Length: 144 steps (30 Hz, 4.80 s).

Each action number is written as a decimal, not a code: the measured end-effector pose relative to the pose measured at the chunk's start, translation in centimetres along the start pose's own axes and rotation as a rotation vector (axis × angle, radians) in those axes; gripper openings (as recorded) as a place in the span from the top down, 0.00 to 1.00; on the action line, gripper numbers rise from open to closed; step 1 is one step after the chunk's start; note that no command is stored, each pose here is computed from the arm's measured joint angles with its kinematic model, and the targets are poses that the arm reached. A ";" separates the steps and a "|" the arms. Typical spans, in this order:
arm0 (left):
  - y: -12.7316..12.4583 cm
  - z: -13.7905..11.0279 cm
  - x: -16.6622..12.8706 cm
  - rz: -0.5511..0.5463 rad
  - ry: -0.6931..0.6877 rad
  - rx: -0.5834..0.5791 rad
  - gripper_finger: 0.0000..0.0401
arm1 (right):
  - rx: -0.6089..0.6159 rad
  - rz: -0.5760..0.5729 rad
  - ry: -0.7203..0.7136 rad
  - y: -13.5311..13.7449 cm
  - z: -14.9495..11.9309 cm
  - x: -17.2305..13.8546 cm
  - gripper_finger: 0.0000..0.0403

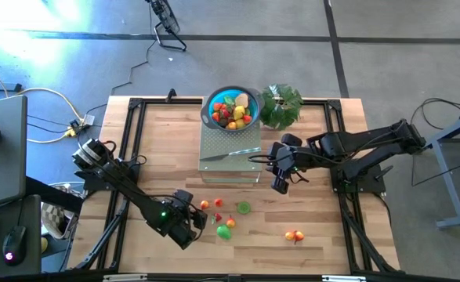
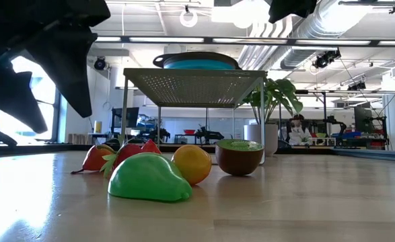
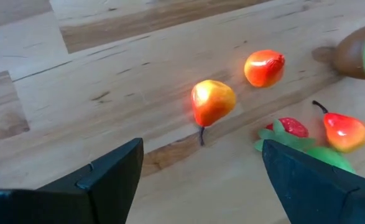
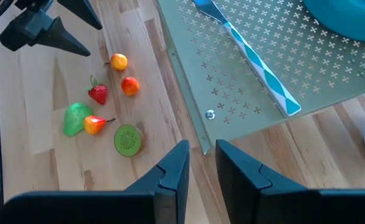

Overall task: Pick & Place Fruit
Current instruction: Put the orange peach in the blue bowl on the shelf

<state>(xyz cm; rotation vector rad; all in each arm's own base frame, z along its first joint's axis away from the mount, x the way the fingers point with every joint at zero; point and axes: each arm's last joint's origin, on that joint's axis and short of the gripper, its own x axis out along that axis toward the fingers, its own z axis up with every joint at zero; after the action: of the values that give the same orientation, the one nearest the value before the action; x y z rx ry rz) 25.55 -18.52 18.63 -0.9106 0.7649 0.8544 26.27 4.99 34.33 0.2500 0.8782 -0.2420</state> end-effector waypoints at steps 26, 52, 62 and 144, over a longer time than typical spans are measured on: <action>-0.2 3.3 4.8 -0.082 0.036 0.088 0.20 | -0.002 -0.007 -0.003 0.0 0.0 0.0 0.82; 0.0 2.4 6.9 -0.026 0.135 0.096 0.20 | -0.021 -0.011 0.004 -0.1 -0.1 0.0 0.82; 0.0 2.4 6.9 -0.022 0.136 0.094 0.20 | -0.022 -0.011 0.004 -0.1 -0.1 0.0 0.82; 0.2 2.5 6.2 0.062 0.223 0.177 0.66 | -0.054 -0.021 -0.002 -0.1 0.0 0.0 0.82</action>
<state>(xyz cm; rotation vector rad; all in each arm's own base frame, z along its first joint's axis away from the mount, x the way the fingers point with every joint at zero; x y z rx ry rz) 28.62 -14.46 14.36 -0.8353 1.0501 0.7331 26.21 4.92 34.30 0.1902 0.8847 -0.2374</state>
